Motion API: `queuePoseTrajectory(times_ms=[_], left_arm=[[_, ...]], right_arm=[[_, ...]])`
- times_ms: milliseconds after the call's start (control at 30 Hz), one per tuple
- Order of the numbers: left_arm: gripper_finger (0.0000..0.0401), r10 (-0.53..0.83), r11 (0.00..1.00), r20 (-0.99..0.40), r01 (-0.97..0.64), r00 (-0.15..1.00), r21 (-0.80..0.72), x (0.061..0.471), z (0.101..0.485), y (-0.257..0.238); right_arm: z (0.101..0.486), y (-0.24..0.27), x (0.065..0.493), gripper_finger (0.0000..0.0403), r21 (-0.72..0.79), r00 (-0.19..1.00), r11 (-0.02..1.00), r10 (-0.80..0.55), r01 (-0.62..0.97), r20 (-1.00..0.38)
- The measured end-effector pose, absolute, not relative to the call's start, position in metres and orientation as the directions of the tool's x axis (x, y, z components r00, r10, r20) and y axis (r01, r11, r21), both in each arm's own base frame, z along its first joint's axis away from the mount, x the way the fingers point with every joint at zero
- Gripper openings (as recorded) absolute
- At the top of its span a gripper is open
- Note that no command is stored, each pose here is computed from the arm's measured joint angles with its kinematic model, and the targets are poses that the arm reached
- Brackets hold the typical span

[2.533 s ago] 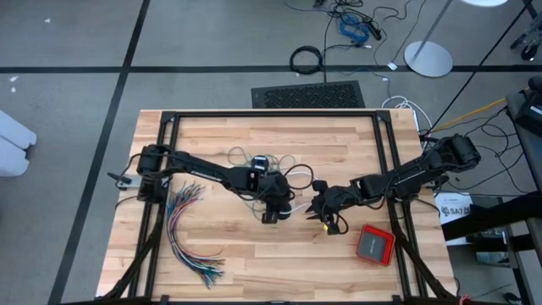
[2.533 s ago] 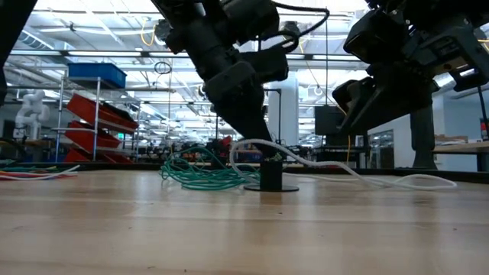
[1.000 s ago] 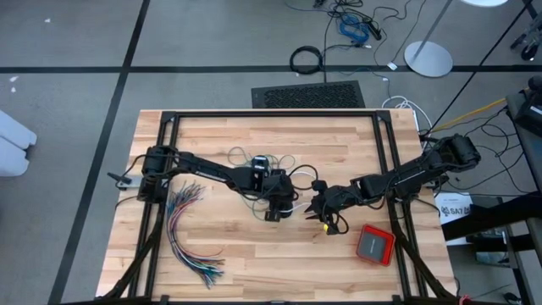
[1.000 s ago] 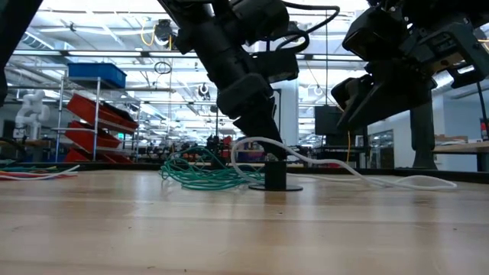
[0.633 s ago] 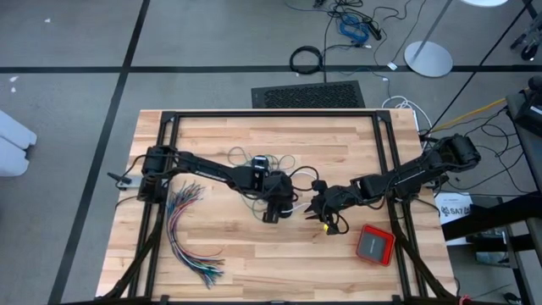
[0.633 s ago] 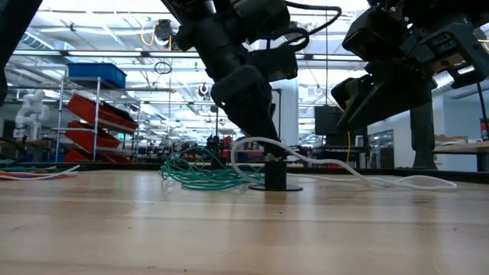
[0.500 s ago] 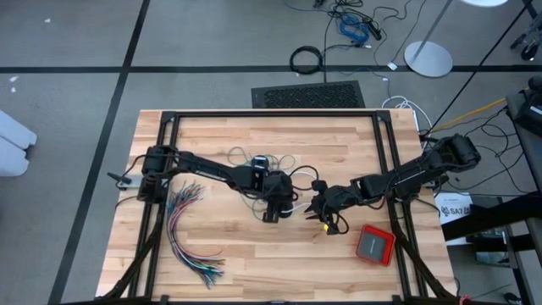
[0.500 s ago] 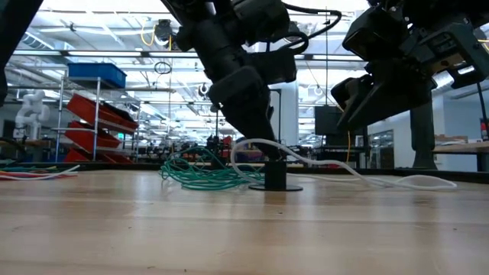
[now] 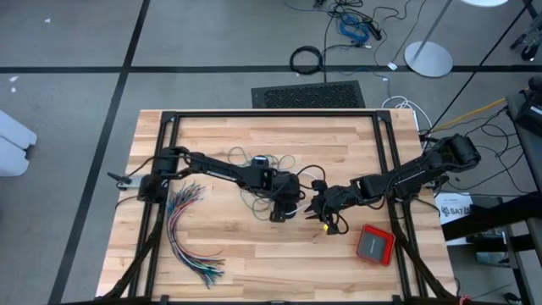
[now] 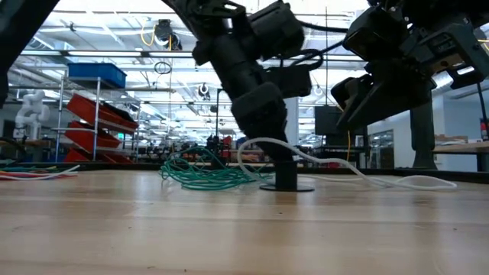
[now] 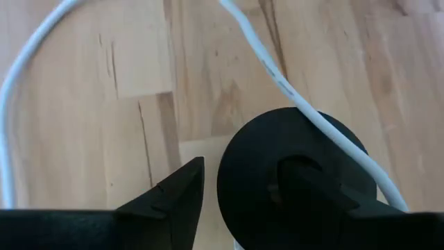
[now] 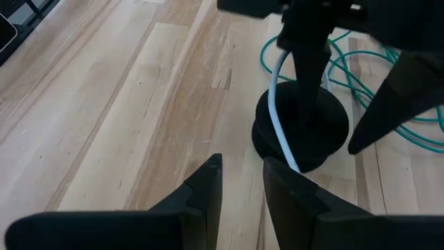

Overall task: Coil cords
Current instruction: Coil the white wire onto the spool

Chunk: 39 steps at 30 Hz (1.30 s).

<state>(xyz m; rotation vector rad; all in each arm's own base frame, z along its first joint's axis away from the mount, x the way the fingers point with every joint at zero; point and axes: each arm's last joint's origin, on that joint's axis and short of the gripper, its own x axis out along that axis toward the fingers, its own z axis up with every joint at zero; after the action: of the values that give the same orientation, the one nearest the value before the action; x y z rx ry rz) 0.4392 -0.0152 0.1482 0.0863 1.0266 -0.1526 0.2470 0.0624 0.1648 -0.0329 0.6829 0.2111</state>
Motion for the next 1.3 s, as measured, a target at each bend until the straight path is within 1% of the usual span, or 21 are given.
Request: queuePoseTrajectory(times_ms=[100,233,300,467,533,633,667,867,967,1067,1300], left_arm=[[0.0192,-0.068,0.984,-0.868,0.179,0.493,0.024,0.444,0.154,-0.015],[0.0186,0.001,0.977,-0.882,0.186,0.472,0.101,0.446,0.162,-0.013],[0.0170,0.004,0.976,-0.886,0.191,0.464,0.105,0.445,0.162,-0.012],[0.0110,0.000,0.977,-0.896,0.193,0.445,0.096,0.445,0.159,-0.011],[0.0095,-0.004,0.975,-0.894,0.201,0.447,0.096,0.445,0.159,-0.011],[0.0095,-0.007,0.973,-0.890,0.207,0.455,0.098,0.446,0.160,-0.011],[0.0101,-0.008,0.973,-0.890,0.208,0.457,0.098,0.446,0.160,-0.012],[0.0184,-0.009,0.974,-0.888,0.204,0.459,0.096,0.448,0.154,-0.013],[0.0202,-0.010,0.977,-0.884,0.195,0.467,0.091,0.451,0.150,-0.013],[0.0195,-0.007,0.977,-0.883,0.191,0.470,0.094,0.451,0.149,-0.013],[0.0133,0.002,0.976,-0.887,0.192,0.461,0.102,0.453,0.155,-0.014]], right_arm=[[0.165,0.062,0.247,0.0093,0.039,0.755,0.978,0.183,-0.205,-0.630],[0.164,0.062,0.247,0.0093,0.039,0.753,0.978,0.183,-0.205,-0.632],[0.164,0.062,0.247,0.0093,0.038,0.753,0.978,0.183,-0.205,-0.632],[0.164,0.062,0.247,0.0093,0.037,0.752,0.978,0.183,-0.207,-0.633],[0.164,0.062,0.247,0.0093,0.036,0.752,0.978,0.183,-0.207,-0.633],[0.164,0.062,0.247,0.0093,0.038,0.752,0.978,0.183,-0.206,-0.633],[0.164,0.062,0.247,0.0093,0.038,0.753,0.978,0.183,-0.206,-0.632],[0.165,0.063,0.247,0.0093,0.048,0.752,0.978,0.185,-0.201,-0.632],[0.165,0.063,0.247,0.0093,0.049,0.752,0.978,0.188,-0.203,-0.631],[0.165,0.063,0.247,0.0093,0.049,0.753,0.978,0.188,-0.203,-0.631],[0.165,0.063,0.247,0.0093,0.048,0.752,0.978,0.187,-0.203,-0.631]])
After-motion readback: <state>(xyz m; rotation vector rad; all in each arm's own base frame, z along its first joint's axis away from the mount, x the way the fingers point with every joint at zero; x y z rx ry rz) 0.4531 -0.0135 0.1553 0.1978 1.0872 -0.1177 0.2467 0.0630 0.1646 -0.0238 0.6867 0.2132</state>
